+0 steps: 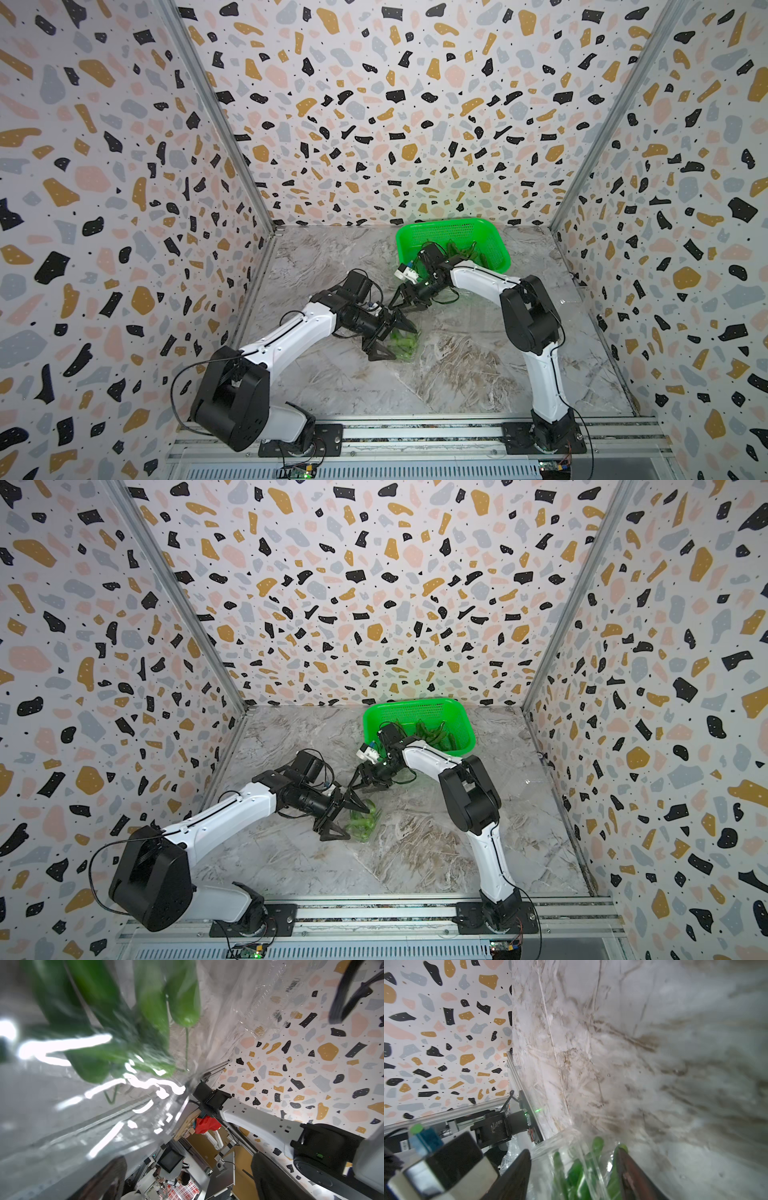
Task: Take small green peppers out of containers
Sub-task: Adjust the packing box at the center of the board.
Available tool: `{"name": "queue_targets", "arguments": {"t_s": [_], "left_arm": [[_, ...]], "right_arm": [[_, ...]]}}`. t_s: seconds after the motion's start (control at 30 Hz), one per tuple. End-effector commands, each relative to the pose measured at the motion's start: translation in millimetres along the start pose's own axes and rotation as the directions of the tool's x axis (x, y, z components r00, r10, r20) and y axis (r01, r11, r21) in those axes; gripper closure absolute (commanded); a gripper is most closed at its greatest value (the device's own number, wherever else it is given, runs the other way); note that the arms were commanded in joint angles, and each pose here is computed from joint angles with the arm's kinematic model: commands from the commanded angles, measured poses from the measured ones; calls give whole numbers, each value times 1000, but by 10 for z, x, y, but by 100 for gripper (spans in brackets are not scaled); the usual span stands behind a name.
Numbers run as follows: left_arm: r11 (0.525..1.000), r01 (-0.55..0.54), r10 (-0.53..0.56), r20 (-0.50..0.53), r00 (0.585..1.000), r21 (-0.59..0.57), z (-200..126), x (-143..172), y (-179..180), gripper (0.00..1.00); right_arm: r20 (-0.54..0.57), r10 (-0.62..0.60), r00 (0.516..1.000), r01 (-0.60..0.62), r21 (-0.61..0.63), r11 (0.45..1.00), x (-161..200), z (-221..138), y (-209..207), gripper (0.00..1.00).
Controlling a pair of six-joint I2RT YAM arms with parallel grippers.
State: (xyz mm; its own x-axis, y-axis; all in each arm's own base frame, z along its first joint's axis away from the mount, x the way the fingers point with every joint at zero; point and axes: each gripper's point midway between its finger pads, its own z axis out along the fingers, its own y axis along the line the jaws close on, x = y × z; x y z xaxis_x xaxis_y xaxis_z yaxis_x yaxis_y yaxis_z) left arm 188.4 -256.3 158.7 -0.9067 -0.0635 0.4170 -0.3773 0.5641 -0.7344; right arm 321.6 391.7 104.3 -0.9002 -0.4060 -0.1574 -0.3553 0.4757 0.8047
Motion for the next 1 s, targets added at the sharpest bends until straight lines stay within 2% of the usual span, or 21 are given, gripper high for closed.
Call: {"name": "queue_targets", "arguments": {"t_s": [0.0, 0.17, 0.3, 0.37, 0.47, 0.6, 0.73, 0.8, 0.87, 0.97], "left_arm": [[995, -70, 71, 8, 997, -78, -109, 123, 77, 2], [969, -83, 84, -4, 996, -233, -248, 237, 286, 0], [899, -168, 195, 27, 980, -404, -389, -9, 344, 0], [870, -212, 251, 31, 967, -445, -380, -210, 304, 0], [865, -253, 299, 40, 953, -433, -285, -407, 256, 0], [868, -251, 294, 36, 955, -428, -158, -502, 393, 0], [887, -249, 290, 48, 956, -388, -51, -494, 410, 1], [908, -260, 294, 58, 954, -329, 45, -483, 279, 1], [935, -279, 300, 66, 952, -220, 224, -449, 41, 2], [945, -290, 304, 77, 950, -151, 410, -416, -194, 2]], "right_arm": [[15, -75, 997, 72, 121, 990, -100, -260, 52, 31], [77, -43, 996, 28, 191, 981, -97, -692, -21, 30], [98, 9, 995, -28, 197, 980, 205, -927, -47, 30], [78, 43, 996, -57, 178, 982, 439, -910, -84, 32], [30, 87, 996, -91, 140, 986, 723, -760, -155, 36], [-13, 88, 996, -87, 107, 990, 802, -511, -167, 43], [-45, 48, 998, -45, 75, 996, 639, -260, -66, 48], [-57, 21, 998, -17, 62, 998, 519, -151, -3, 49], [-73, -8, 997, 11, 44, 999, 386, -48, 68, 49], [-91, -64, 994, 65, 16, 998, 204, 78, 211, 49]]}}
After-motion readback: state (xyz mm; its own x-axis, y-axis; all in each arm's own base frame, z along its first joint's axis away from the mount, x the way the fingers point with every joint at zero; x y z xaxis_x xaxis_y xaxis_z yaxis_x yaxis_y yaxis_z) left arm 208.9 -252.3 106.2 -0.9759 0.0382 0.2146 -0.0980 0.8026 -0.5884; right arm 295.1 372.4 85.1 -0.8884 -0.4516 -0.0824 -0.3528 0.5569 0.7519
